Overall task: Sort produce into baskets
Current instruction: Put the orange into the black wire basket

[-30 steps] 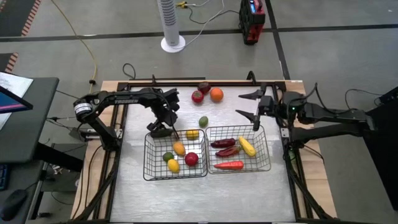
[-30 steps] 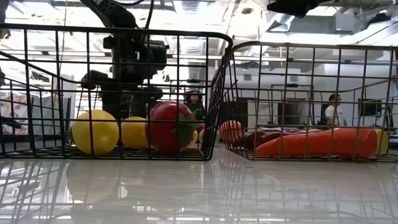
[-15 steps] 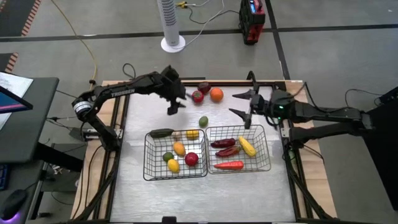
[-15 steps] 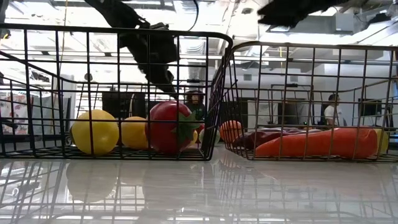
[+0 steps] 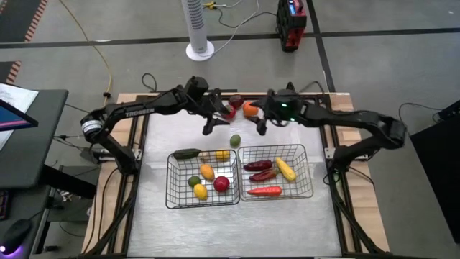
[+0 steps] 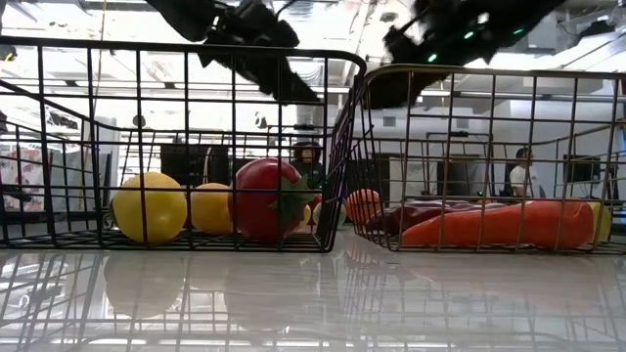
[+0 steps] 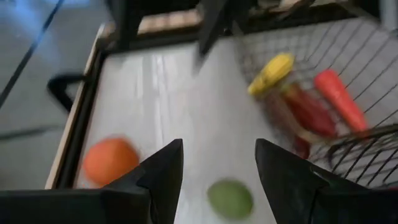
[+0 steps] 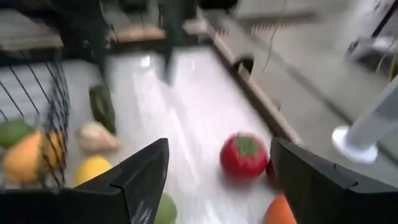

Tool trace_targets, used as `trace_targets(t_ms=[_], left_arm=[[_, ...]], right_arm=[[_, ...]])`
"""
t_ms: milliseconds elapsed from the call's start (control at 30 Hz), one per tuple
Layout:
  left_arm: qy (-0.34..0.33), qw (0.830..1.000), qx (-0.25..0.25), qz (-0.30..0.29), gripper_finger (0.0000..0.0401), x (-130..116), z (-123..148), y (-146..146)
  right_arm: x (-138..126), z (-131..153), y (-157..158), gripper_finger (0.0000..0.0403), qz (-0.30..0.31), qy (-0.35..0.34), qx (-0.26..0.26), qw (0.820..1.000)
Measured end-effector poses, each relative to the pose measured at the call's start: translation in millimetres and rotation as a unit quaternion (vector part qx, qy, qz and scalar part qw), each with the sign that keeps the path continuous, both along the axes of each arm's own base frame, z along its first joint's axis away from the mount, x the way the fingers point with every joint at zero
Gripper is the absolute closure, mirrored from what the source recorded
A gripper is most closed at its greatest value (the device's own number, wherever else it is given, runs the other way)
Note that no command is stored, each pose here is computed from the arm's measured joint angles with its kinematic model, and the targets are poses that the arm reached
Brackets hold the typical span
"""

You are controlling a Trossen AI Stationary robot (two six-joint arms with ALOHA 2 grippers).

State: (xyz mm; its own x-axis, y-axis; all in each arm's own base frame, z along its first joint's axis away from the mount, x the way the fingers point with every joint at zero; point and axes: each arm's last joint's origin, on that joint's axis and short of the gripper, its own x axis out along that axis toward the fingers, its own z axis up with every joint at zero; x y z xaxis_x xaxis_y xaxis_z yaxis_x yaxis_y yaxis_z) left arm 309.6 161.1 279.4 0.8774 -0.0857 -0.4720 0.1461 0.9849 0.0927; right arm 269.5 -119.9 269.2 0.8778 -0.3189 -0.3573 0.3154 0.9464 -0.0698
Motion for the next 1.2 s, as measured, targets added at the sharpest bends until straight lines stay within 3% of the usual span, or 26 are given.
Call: trace_targets(t_ms=[133, 267, 400, 533, 733, 900, 1067, 1200], left_arm=[[-0.011, 1.000, -0.002, -0.023, 0.0214, 7, 0, -13], [-0.022, 0.999, -0.017, -0.039, 0.0214, 4, -15, -23], [-0.013, 0.999, -0.041, -0.025, 0.0214, -4, -41, -28], [-0.045, 0.998, -0.033, -0.004, 0.0214, -13, -35, -29], [-0.112, 0.991, 0.042, 0.055, 0.0214, -37, 1, -37], [-0.228, 0.963, 0.083, 0.115, 0.0214, -65, 4, -51], [-0.291, 0.938, 0.061, 0.177, 0.0214, -87, 2, -60], [-0.235, 0.948, 0.030, 0.212, 0.0214, -97, 5, -63]], right_arm=[[24, -13, -22, 0.0093, -0.010, 0.055, 0.020, 0.998], [37, -25, -46, 0.0093, -0.057, 0.131, 0.016, 0.990], [35, -29, -70, 0.0091, -0.090, 0.144, 0.022, 0.985], [23, -39, -87, 0.0082, -0.090, 0.164, 0.052, 0.981], [11, -41, -99, 0.0034, -0.068, 0.178, 0.050, 0.980], [19, -43, -100, 0.0008, -0.064, 0.162, 0.037, 0.984], [27, -70, -106, 0.0012, -0.065, 0.186, 0.053, 0.979], [31, -89, -115, 0.0006, -0.077, 0.190, 0.069, 0.976]])
